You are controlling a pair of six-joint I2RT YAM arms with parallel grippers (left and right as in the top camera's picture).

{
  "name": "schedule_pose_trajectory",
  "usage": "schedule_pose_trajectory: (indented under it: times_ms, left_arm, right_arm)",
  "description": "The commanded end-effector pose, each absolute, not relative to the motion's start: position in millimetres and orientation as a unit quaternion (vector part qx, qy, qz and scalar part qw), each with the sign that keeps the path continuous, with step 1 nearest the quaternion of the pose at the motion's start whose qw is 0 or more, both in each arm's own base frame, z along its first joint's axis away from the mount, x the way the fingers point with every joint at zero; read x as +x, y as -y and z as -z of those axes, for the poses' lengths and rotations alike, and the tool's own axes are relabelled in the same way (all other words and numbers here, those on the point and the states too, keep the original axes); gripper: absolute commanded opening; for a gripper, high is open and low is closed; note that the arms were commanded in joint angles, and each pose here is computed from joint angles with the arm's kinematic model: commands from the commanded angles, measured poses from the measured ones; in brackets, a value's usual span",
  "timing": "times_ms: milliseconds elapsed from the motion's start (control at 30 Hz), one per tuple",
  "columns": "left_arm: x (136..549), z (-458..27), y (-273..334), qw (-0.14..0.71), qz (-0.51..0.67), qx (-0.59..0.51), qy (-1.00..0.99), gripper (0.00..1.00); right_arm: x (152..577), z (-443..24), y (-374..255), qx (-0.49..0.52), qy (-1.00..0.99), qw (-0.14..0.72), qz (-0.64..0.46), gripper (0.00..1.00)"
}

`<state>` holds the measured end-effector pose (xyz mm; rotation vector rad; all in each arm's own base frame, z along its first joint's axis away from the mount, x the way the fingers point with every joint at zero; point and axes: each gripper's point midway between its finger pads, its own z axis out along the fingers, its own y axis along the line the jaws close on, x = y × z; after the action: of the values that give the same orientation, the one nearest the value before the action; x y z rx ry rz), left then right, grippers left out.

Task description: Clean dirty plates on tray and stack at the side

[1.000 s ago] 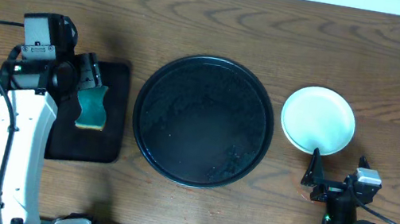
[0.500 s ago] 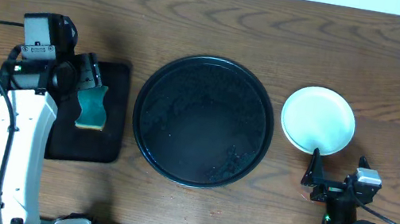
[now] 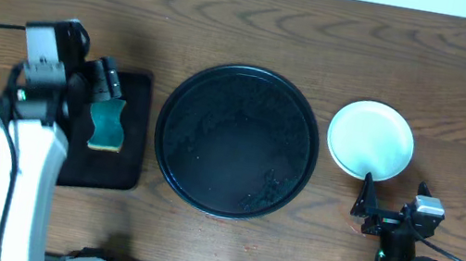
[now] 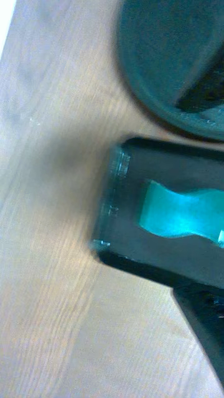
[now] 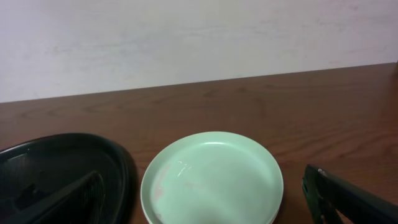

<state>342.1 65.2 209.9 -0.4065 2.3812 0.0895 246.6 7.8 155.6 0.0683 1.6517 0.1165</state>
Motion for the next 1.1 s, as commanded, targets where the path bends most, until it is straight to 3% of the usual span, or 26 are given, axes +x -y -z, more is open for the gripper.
schedule_pose_trajectory:
  times_ms: [0, 267, 700, 1067]
  left_arm:
    - [338.2, -233.8, -45.4, 0.456, -0.026, -0.127, -0.881, 0.88]
    - [305.0, -239.2, -23.9, 0.600, 0.001, -0.099, -0.794, 0.88]
    - [259.2, -206.0, -19.6, 0.675, 0.001, -0.080, -0.734, 0.88]
    - [249.2, -164.6, -7.9, 0.686, 0.003, -0.047, -0.726, 0.88]
  right_arm:
    - [246.2, -155.0, -12.8, 0.019, -0.735, 0.675, -0.056, 0.99]
    - [246.2, -155.0, -12.8, 0.019, -0.735, 0.675, -0.056, 0.99]
    - [246.2, -154.9, -12.8, 0.019, -0.735, 0.675, -0.056, 0.99]
    - [246.2, -154.9, -12.8, 0.019, -0.735, 0.675, -0.056, 0.99]
